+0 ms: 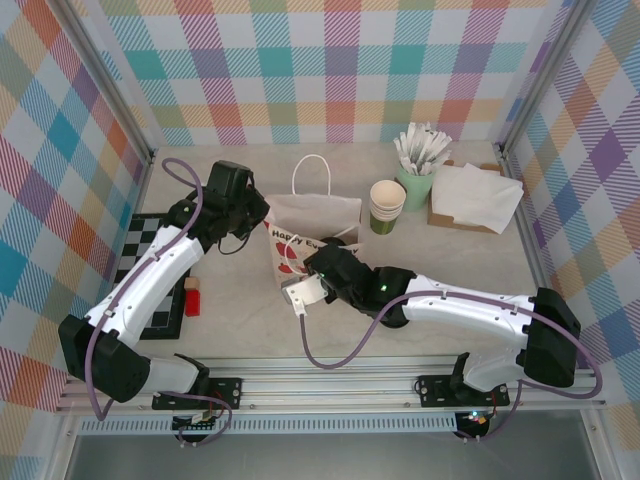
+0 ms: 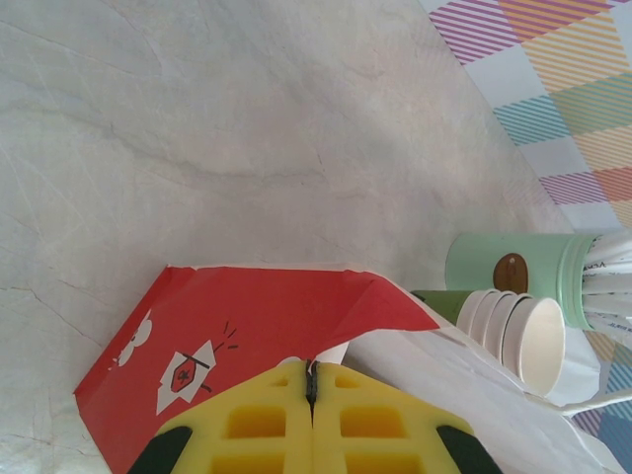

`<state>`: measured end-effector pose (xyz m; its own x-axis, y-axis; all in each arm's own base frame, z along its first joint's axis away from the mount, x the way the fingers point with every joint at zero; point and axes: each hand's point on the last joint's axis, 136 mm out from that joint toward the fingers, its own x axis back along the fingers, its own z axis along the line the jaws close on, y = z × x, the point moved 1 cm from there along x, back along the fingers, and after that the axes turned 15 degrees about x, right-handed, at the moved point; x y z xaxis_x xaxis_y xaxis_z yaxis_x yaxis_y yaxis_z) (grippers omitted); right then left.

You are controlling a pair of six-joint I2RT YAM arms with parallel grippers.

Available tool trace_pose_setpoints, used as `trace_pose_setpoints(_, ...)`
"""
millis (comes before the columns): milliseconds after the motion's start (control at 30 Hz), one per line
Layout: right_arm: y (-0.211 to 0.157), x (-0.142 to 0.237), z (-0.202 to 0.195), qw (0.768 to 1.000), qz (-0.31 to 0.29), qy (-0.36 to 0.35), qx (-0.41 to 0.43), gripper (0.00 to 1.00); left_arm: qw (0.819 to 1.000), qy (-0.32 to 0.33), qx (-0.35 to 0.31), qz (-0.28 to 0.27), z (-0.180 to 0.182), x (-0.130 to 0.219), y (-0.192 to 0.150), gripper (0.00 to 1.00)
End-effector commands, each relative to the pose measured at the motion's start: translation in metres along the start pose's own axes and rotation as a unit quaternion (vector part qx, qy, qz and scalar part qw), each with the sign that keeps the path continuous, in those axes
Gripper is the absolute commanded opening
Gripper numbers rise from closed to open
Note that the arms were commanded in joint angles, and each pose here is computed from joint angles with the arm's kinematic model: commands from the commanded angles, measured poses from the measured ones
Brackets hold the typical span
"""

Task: Pack the takeout coffee

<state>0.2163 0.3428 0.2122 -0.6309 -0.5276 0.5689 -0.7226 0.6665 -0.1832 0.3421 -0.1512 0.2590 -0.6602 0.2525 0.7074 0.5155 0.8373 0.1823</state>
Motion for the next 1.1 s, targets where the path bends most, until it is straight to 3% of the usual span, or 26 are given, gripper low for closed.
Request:
trace_pose_setpoints(0, -0.002, 0.0, 0.032, 0.998, -0.001, 0.056, -0.01, 0.1, 1.0, 0.013, -0.012, 0.008, 0.003, -0.001, -0.006, 0.0)
trace_pose_setpoints(233, -0.01, -0.001, 0.031, 0.997, 0.02, 0.064, -0.047, 0.16, 1.0, 0.01, -0.008, 0.01, 0.005, -0.001, -0.007, 0.01)
trace_pose_setpoints(333, -0.01, 0.013, 0.01, 0.991, 0.008, 0.073, -0.108, 0.34, 1.0, 0.008, -0.011, 0.01, 0.003, 0.0, -0.007, 0.01)
trace_pose_setpoints(467, -0.002, 0.046, -0.011, 0.973, -0.039, 0.106, -0.201, 0.52, 1.0, 0.004, -0.025, 0.007, 0.0, 0.001, -0.005, 0.01)
trace_pose_setpoints(700, -0.013, 0.089, -0.01, 0.922, -0.031, 0.18, -0.341, 0.62, 0.999, 0.003, -0.033, -0.009, -0.003, 0.005, 0.001, 0.03)
trace_pose_setpoints(867, -0.036, 0.108, -0.048, 0.899, -0.035, 0.097, -0.425, 0.71, 0.999, 0.007, -0.032, -0.008, -0.001, 0.002, 0.001, 0.03)
trace_pose_setpoints(933, -0.048, 0.112, -0.065, 0.891, -0.032, 0.065, -0.447, 0.83, 0.999, 0.008, -0.032, -0.008, -0.001, 0.001, 0.001, 0.03)
trace_pose_setpoints(1000, -0.067, 0.111, -0.079, 0.888, -0.003, 0.03, -0.46, 0.94, 0.999, 0.01, -0.032, -0.009, 0.0, 0.002, 0.001, 0.03)
trace_pose_setpoints(1067, -0.085, 0.109, -0.091, 0.882, 0.027, -0.004, -0.471, 0.95, 0.999, 0.011, -0.036, -0.012, 0.0, 0.003, 0.002, 0.04)
